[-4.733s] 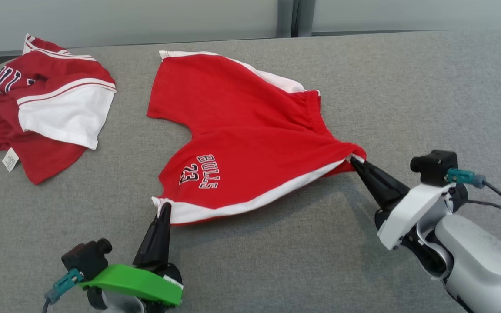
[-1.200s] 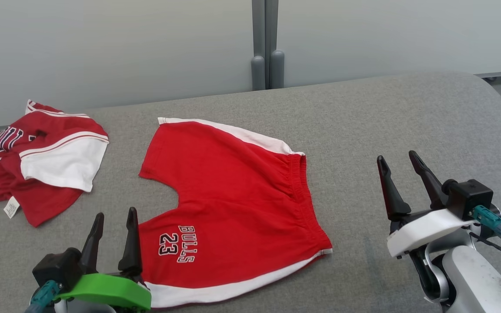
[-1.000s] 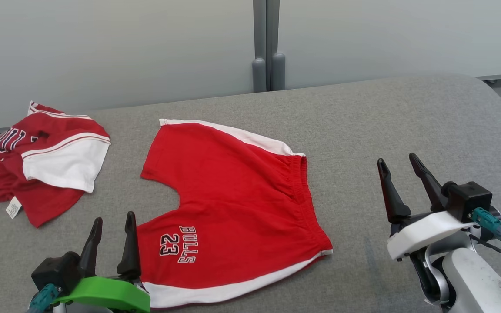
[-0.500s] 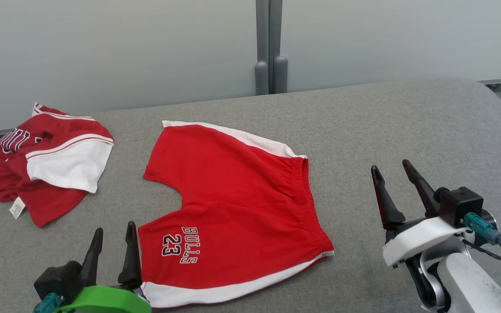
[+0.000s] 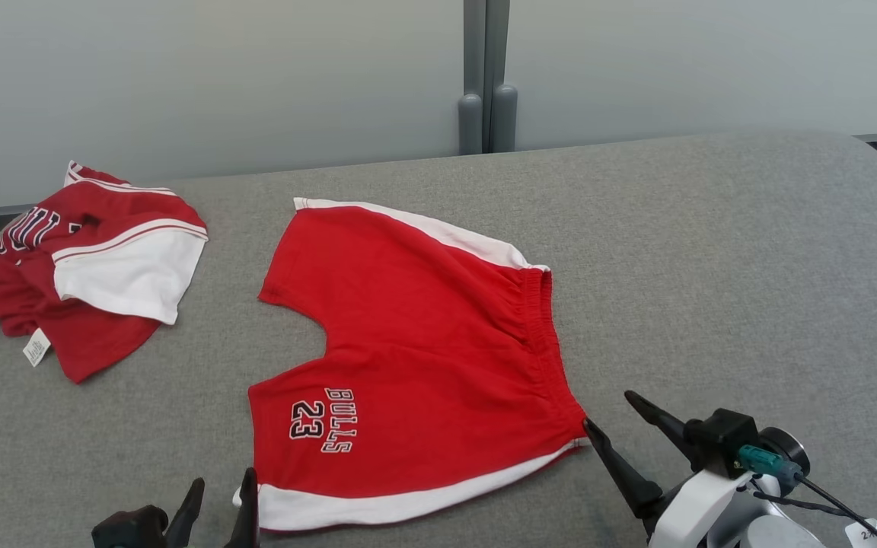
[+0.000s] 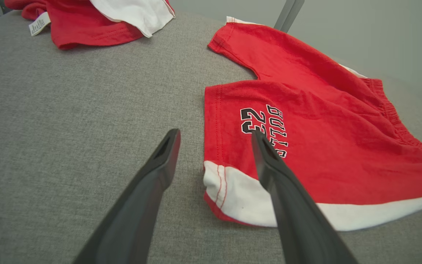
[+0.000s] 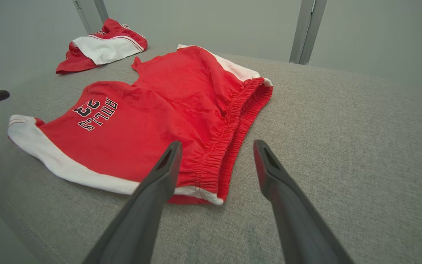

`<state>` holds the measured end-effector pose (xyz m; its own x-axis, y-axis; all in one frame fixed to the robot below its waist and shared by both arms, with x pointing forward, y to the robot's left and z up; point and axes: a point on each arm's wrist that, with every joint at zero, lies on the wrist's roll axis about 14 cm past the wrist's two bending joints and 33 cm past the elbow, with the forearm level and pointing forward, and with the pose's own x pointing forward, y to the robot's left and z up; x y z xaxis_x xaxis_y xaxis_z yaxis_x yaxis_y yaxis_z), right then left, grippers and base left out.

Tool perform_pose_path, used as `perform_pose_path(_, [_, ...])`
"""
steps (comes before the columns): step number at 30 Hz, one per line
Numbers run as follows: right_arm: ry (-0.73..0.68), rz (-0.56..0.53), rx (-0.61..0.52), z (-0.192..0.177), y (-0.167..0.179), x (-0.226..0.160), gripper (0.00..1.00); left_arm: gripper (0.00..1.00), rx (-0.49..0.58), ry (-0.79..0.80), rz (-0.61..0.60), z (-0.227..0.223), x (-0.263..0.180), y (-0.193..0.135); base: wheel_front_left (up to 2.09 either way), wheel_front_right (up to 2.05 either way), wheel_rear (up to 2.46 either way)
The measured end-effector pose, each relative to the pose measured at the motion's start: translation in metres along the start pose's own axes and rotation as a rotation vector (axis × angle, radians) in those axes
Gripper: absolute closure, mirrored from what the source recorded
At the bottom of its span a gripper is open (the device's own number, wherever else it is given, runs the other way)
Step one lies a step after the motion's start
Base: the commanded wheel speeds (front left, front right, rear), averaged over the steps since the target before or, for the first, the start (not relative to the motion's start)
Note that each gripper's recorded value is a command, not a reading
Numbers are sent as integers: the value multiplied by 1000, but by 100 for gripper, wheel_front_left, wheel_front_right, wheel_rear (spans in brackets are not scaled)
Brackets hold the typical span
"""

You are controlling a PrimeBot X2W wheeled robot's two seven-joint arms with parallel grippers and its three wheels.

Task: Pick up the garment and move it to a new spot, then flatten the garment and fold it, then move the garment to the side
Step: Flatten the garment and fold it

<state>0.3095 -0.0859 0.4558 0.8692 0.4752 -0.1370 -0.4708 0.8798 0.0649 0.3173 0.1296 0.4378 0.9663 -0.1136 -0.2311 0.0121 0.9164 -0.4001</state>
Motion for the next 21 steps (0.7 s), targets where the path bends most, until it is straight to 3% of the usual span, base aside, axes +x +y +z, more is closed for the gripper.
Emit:
perform_pose_path(4, [62,36,-5,-16,7,-3,0,0,11,80,6,-16,0,7,0,0,0])
perform_pose_path(21, [201,109,-94,-47,1,7,0,0,4,103,-8,-13,19,7,0,0,0])
